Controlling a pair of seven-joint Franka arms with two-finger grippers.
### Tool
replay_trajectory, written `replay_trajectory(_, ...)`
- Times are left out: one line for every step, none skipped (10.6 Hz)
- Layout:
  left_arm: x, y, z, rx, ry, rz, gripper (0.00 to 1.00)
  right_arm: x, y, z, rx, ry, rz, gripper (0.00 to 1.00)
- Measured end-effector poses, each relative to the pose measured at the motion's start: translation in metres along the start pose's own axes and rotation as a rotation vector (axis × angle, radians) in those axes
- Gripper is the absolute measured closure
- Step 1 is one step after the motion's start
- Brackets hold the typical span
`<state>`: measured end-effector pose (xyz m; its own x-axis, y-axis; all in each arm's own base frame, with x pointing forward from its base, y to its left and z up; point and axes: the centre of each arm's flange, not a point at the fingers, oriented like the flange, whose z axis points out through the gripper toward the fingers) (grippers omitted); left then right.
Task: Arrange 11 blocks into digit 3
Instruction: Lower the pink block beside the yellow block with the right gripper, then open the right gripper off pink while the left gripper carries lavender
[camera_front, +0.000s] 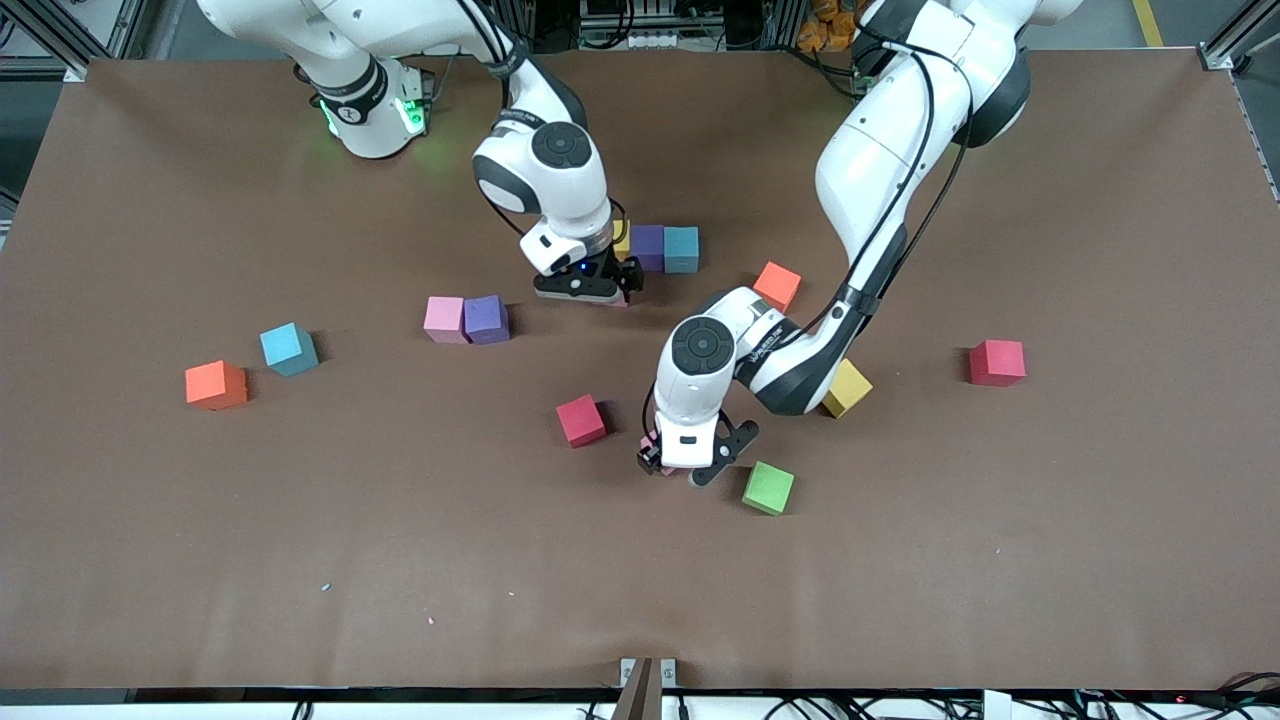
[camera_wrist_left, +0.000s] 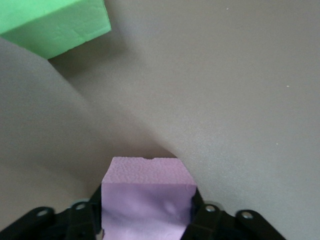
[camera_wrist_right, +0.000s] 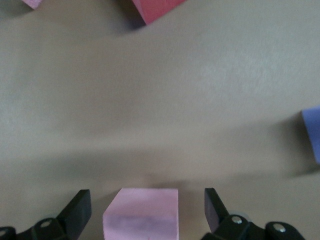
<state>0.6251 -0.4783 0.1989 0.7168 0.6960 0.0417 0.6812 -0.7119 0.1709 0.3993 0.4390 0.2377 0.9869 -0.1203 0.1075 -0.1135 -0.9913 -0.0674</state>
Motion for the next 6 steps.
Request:
replay_trajectory(0.002,0.000,0.000,-0.001,0.003,0.000,0.40,0.014,0.003,-0.004,0.006,0.015,-0.025,0.00)
replay_trajectory(0.004,0.000,-0.001,-0.001,0.007,-0.002,0.40,0.032,0.005,-0.011,0.016,0.038,-0.052,0.00)
replay_trajectory(0.008,0.001,-0.002,-0.004,0.010,-0.005,0.40,0.048,0.007,-0.017,0.027,0.061,-0.068,0.00)
replay_trajectory(0.013,0.002,-0.006,-0.004,0.012,-0.013,0.40,0.059,0.007,-0.021,0.030,0.091,-0.092,0.00)
replay_trajectory(0.021,0.002,-0.013,0.004,0.016,-0.023,0.40,0.068,0.009,-0.020,0.027,0.129,-0.124,0.00)
replay_trajectory(0.031,0.004,-0.026,0.011,0.023,-0.022,0.40,0.076,0.013,-0.011,0.034,0.158,-0.147,0.00)
